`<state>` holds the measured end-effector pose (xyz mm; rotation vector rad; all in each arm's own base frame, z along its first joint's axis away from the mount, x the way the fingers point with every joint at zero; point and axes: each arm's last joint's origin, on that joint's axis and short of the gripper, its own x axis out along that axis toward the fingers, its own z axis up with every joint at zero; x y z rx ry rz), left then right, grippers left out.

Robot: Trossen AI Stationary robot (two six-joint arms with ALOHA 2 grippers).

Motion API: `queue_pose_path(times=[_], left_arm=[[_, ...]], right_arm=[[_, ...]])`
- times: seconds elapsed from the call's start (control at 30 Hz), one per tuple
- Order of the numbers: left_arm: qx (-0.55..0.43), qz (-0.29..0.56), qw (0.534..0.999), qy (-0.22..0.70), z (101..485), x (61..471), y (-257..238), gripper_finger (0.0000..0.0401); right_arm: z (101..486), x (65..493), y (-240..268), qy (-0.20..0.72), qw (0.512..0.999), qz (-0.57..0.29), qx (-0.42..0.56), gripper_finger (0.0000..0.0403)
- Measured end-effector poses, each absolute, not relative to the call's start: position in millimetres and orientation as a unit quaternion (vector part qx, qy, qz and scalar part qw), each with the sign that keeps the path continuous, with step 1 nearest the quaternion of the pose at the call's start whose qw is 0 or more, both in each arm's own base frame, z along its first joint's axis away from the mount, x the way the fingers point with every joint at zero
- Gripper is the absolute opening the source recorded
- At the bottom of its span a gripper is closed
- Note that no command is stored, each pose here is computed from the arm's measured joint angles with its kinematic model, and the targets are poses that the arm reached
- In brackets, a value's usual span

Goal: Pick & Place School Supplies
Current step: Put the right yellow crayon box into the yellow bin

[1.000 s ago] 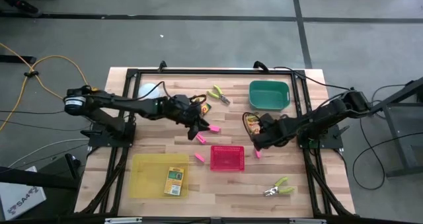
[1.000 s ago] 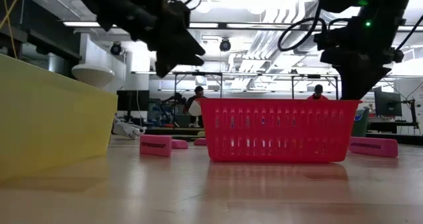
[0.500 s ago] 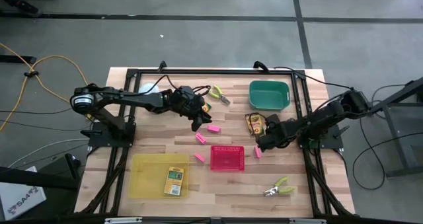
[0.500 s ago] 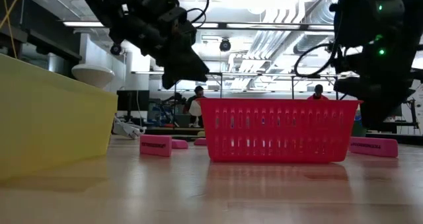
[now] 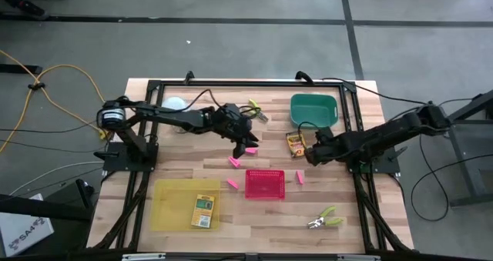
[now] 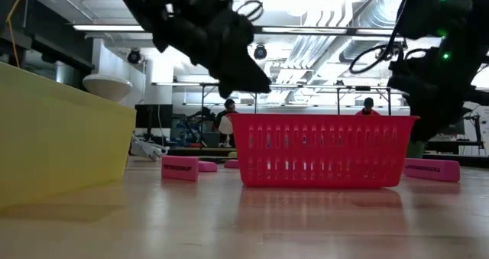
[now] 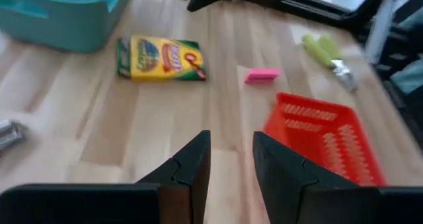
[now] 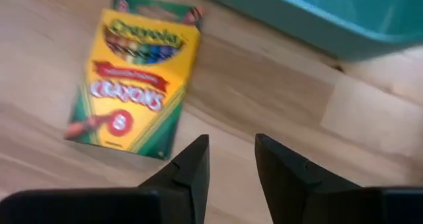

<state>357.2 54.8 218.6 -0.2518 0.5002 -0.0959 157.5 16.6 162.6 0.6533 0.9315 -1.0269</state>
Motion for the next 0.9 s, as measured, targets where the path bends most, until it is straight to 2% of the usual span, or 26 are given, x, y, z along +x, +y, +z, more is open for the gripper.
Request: queue_pose_path(times=[0.2, 0.6, 0.73, 0.9], left_arm=[[-0.087, -0.013, 0.967, 0.240, 207.3, 368.0, 61.1, 0.0110], [-0.089, -0.011, 0.966, 0.241, 206.7, 367.3, 65.0, 0.0110], [-0.089, -0.012, 0.966, 0.241, 206.9, 367.3, 64.9, 0.0110], [-0.090, -0.012, 0.966, 0.242, 206.7, 367.2, 64.9, 0.0110]], right_arm=[[167.4, 153.9, 9.7, 0.402, 0.733, -0.452, 0.311, 0.0110], [161.4, 166.3, -3.3, 0.416, 0.723, -0.439, 0.334, 0.0108], [159.8, 170.3, -6.9, 0.419, 0.723, -0.429, 0.343, 0.0084], [159.1, 169.8, -10.1, 0.423, 0.717, -0.433, 0.345, 0.0031]])
